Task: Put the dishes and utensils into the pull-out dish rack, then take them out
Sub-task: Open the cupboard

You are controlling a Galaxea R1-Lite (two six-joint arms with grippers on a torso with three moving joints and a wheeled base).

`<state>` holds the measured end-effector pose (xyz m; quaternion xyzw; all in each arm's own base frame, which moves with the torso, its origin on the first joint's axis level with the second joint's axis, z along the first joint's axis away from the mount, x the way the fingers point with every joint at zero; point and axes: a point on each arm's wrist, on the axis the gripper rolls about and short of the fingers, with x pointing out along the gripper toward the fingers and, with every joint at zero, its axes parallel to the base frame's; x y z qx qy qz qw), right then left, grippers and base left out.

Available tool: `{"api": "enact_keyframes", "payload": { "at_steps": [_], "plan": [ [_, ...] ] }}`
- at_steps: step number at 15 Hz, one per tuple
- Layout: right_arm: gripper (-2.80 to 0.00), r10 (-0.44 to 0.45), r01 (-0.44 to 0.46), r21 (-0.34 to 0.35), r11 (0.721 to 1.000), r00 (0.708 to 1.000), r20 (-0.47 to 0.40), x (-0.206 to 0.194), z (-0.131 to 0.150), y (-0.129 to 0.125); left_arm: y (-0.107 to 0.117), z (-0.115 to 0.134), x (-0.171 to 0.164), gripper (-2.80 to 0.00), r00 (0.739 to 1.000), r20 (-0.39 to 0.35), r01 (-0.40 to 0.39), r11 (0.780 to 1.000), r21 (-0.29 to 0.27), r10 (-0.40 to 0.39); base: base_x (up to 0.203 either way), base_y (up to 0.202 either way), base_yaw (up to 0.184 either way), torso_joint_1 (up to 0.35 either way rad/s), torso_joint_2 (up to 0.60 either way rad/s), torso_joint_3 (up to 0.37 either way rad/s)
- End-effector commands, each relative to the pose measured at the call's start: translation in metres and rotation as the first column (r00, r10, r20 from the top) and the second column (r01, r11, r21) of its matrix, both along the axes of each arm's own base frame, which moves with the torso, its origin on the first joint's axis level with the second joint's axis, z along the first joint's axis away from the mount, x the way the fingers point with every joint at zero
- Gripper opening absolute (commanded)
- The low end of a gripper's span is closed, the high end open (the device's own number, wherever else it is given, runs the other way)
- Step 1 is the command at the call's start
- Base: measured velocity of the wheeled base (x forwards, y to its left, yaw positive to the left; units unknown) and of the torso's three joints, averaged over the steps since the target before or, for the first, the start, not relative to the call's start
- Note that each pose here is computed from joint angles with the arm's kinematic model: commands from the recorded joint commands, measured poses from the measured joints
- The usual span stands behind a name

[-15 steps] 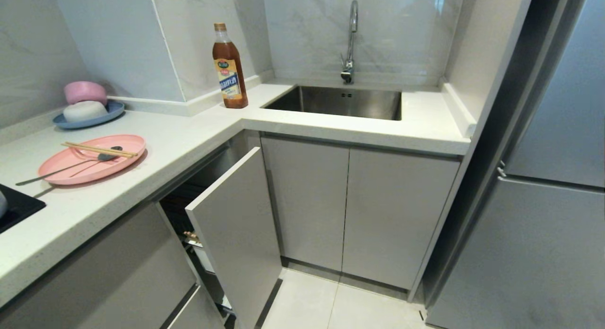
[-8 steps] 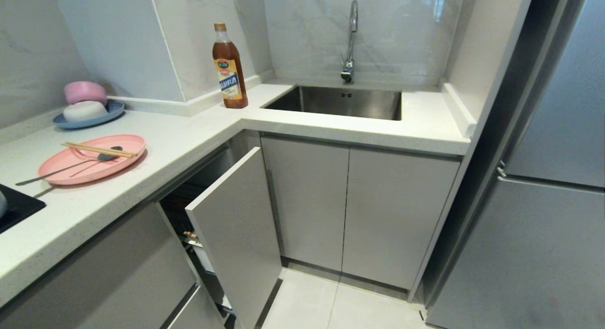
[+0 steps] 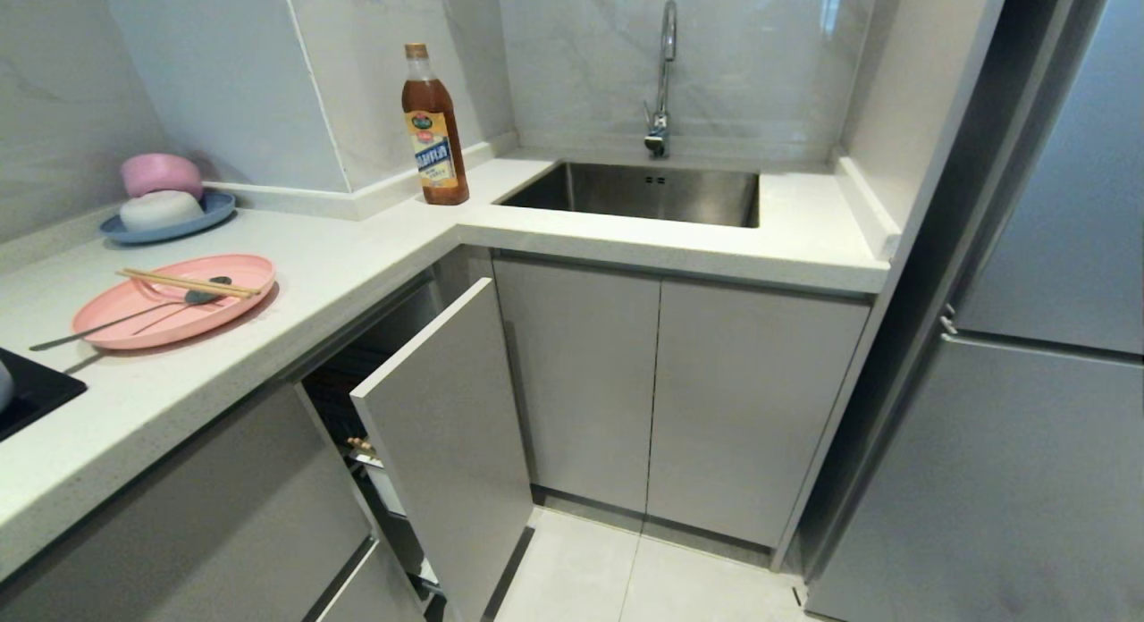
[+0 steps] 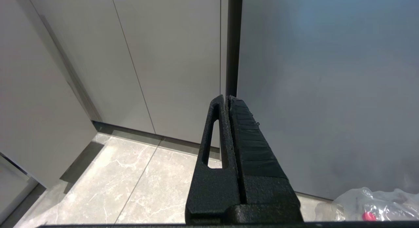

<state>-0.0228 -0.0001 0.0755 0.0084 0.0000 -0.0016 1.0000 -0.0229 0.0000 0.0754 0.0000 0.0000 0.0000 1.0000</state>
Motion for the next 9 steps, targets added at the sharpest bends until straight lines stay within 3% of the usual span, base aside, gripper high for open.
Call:
{"api": "enact_keyframes", "payload": {
  "at_steps": [1,9],
  "plan": [
    [-2.8,0.0,0.0,0.0,1.0,1.0,-0.003,0.0001,-0.0001,0.0,0.0,0.0001,0.0001,-2.8,1.0,0.0,0.0,1.0,0.0,0.0,0.0,0.0,0.0,0.0,0.0,0.0],
    [-2.8,0.0,0.0,0.0,1.0,1.0,-0.002,0.0001,0.0,0.0,0.0,0.0003,0.0001,-2.8,1.0,0.002,0.0,1.0,0.005,0.0,0.0,0.0,0.0,0.0,0.0,0.0]
  ]
}}
